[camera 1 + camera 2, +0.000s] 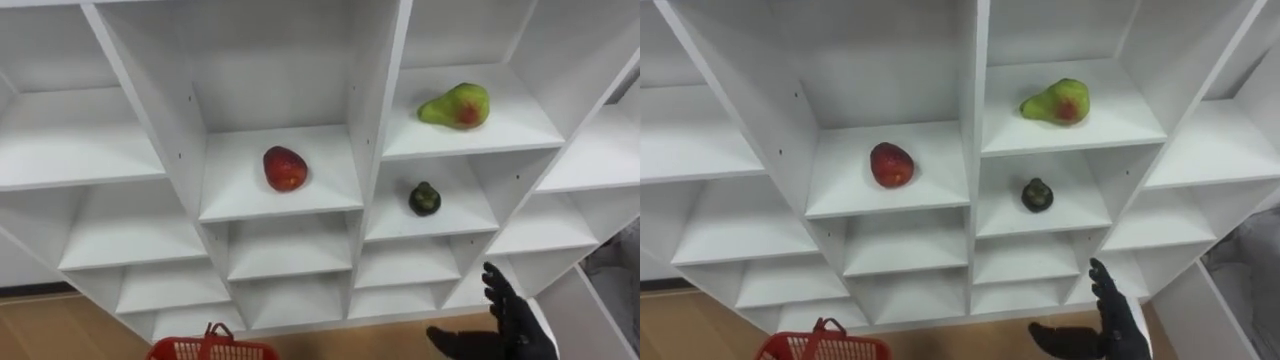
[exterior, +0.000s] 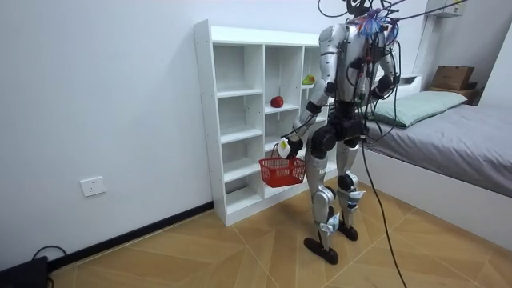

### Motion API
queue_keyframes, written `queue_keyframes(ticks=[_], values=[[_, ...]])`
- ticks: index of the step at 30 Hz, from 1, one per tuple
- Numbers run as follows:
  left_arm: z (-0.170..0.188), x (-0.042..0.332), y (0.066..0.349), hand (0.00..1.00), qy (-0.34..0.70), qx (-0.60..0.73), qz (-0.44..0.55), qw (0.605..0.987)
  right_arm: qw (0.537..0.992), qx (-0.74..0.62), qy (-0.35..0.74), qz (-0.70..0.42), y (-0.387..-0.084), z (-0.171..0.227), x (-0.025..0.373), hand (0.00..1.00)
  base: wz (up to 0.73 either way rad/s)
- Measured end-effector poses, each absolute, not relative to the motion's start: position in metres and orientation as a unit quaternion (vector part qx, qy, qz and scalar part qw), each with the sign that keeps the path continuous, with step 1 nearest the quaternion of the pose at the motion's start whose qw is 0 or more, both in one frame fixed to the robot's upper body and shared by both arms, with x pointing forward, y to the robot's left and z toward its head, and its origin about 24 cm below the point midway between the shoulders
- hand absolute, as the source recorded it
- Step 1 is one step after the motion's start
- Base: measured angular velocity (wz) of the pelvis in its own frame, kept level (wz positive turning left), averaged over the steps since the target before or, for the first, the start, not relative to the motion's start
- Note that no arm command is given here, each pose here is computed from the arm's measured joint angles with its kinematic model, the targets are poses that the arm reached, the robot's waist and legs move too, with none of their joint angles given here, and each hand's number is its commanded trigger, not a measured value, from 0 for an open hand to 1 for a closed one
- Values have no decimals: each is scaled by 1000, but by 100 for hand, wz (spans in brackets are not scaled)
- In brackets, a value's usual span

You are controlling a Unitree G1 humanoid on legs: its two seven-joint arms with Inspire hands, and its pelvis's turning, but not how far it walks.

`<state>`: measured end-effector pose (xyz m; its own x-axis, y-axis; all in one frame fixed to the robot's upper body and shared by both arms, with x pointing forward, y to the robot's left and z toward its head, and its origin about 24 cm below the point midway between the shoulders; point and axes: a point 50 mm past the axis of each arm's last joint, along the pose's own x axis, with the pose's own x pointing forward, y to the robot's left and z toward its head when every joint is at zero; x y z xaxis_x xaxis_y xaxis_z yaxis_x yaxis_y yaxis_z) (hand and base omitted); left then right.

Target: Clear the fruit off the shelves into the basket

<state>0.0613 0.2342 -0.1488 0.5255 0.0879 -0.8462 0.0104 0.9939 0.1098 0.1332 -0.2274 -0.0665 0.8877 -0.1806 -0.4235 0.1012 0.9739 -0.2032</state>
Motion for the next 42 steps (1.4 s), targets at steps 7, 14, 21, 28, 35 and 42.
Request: queue_keyframes(ticks=[7,14,21,28,35,42], values=[[-148,60,234,100,479,52,18,876,986,-92,107,-90,-222,-24,157,0,-10],[-148,58,233,100,481,53,17,875,989,-85,29,-117,-221,7,167,0,0],[-148,59,233,100,479,57,18,876,985,-115,-43,-121,-220,36,173,0,-2],[-148,61,232,100,477,60,17,877,981,-131,-75,-125,-218,49,181,0,0],[-151,62,233,100,487,57,18,871,978,-128,-101,-128,-217,58,192,0,0],[-151,62,233,100,489,58,18,870,975,-132,-129,-125,-218,70,203,0,0]])
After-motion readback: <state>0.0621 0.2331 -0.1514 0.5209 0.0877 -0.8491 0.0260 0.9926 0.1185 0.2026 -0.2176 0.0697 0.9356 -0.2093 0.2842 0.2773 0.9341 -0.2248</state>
